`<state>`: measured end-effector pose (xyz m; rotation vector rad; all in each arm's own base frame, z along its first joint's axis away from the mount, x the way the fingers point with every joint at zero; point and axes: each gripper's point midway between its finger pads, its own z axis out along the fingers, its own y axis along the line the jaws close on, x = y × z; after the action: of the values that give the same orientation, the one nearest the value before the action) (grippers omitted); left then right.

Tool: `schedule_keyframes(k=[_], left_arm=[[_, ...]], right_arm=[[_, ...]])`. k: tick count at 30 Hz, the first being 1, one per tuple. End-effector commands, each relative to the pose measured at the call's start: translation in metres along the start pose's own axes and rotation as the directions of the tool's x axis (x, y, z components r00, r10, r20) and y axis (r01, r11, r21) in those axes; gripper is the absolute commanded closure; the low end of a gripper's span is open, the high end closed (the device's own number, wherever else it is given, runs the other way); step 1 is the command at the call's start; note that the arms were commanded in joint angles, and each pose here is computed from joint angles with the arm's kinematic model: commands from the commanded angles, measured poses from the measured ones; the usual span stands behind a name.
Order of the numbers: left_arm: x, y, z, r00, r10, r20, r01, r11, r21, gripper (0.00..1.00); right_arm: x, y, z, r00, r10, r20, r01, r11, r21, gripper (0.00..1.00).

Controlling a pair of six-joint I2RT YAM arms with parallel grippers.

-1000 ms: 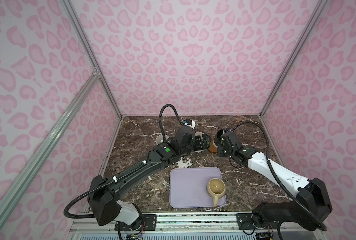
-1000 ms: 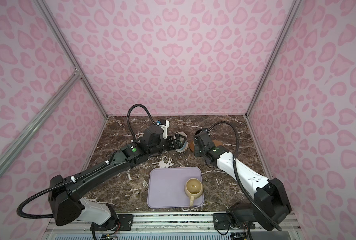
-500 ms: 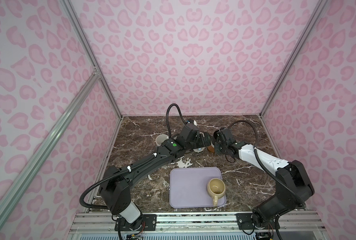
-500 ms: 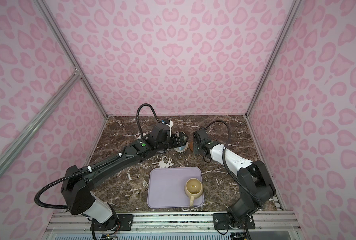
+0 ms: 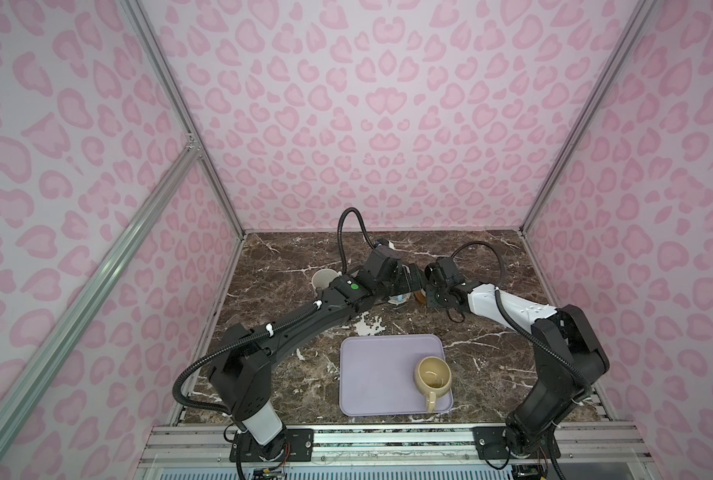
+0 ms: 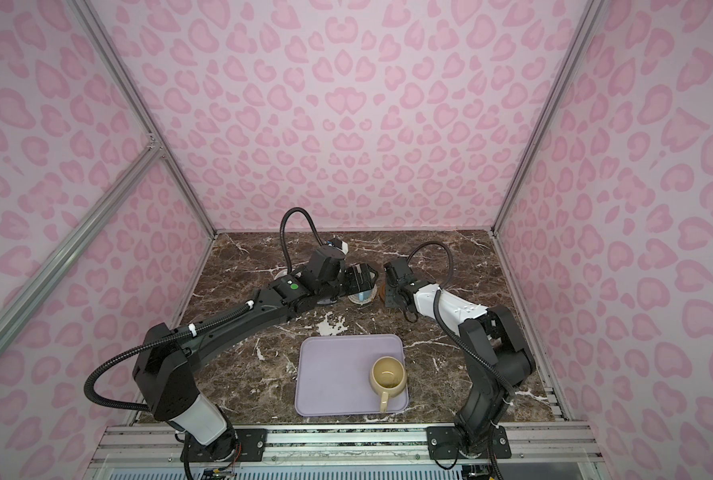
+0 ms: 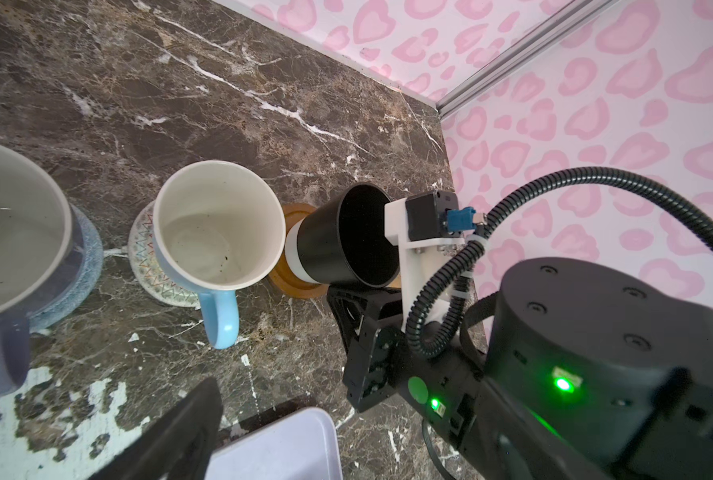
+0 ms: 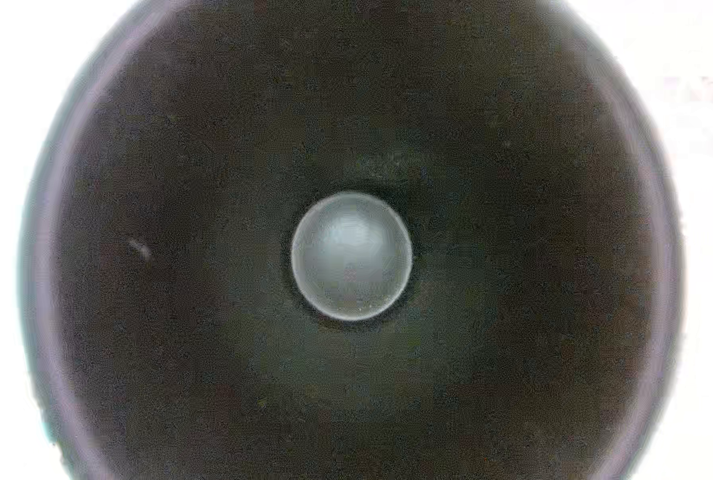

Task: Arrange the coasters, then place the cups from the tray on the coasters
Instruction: 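Lower the black mug onto the brown round coaster with the right gripper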

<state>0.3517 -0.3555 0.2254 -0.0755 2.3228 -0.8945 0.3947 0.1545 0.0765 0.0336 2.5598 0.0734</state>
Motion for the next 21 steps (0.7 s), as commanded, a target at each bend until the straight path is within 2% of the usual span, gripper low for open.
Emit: schedule_keyframes(k=[1,21], left_arm=[[-0.003,-0.002,0.003,1.000,-0.008,0.010,0.008,1.000,0.010,0.03],[0.000,-0.001,0.006,1.000,-0.016,0.004,0.016,1.000,0.013,0.03]], right_arm=[[-0.018,0.005,0.002,0.998,0.000,0.058,0.000,1.000,-0.008,1.00],[-0.002,0.002,0.013,1.000,-0.021,0.018,0.020,0.999,0.041,1.00]])
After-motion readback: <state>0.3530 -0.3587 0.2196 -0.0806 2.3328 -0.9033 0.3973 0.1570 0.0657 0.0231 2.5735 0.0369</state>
